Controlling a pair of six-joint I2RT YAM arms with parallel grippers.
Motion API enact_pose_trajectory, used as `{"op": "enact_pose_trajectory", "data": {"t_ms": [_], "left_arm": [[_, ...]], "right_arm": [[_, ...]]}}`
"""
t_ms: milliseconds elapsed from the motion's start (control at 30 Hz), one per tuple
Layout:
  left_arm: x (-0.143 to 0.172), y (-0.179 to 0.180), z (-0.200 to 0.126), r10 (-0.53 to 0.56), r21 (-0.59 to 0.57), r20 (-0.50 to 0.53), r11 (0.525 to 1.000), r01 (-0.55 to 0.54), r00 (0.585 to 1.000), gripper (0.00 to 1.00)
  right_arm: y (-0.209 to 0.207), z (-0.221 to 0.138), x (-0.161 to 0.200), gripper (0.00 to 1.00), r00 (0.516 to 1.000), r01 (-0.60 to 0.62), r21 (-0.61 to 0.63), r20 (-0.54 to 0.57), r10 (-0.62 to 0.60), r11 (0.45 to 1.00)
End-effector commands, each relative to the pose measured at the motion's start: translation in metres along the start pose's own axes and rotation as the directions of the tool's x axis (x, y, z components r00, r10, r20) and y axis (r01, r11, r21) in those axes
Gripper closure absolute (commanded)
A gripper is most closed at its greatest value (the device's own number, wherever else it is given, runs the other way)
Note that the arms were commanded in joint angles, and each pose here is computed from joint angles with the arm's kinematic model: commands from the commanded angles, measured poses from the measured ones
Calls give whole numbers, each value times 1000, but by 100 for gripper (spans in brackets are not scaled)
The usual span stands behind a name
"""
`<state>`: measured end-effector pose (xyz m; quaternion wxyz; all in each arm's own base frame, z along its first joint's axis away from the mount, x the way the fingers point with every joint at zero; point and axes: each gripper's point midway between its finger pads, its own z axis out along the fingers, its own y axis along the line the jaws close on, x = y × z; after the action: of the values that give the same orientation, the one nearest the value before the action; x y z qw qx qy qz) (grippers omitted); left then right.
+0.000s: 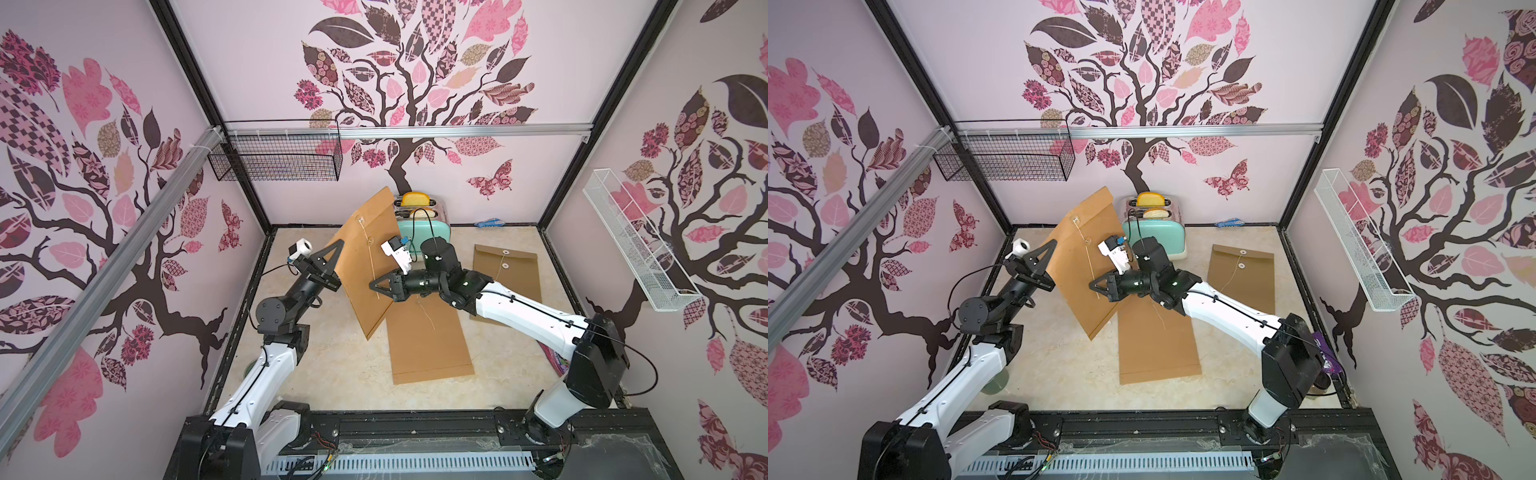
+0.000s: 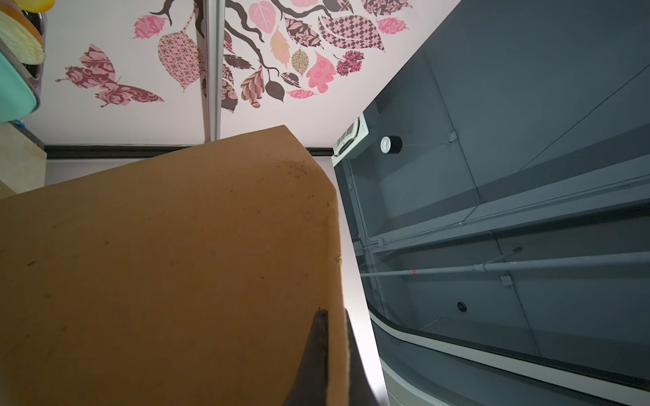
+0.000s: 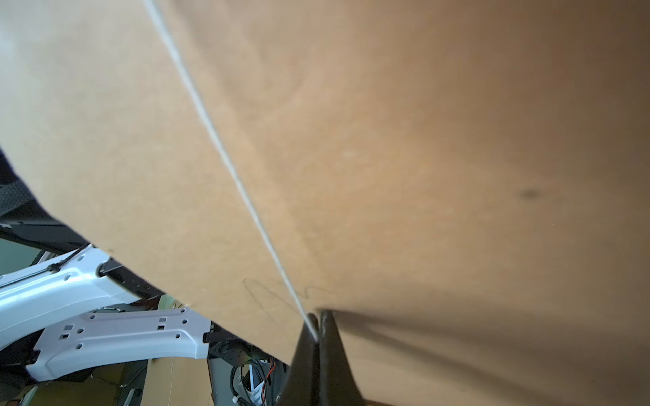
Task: Close the mouth of the file bag
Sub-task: Close the file bag.
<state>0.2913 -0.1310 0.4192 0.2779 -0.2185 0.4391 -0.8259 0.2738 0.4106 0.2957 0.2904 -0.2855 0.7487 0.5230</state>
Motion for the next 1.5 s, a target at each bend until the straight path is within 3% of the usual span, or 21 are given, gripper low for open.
{"op": "enact_pose_trajectory", "data": {"t_ms": [0, 800, 1233, 1467], "left_arm": [[10, -19, -1, -202, 72, -31, 976, 203, 979, 100], [17, -23, -3, -196, 87, -54, 976, 200, 979, 100], [19, -13, -5, -197, 56, -62, 978, 200, 978, 100], [15, -2, -8, -199, 37, -48, 979, 201, 979, 100]], "right_arm": [[9, -12, -13, 100, 1000, 14, -16, 3, -14, 1000], [-55, -38, -76, 100, 1000, -15, 106, -20, 17, 994], [-62, -53, -109, 100, 999, -48, 177, 9, 47, 983], [-43, -59, -128, 100, 998, -51, 137, 39, 46, 989]]}}
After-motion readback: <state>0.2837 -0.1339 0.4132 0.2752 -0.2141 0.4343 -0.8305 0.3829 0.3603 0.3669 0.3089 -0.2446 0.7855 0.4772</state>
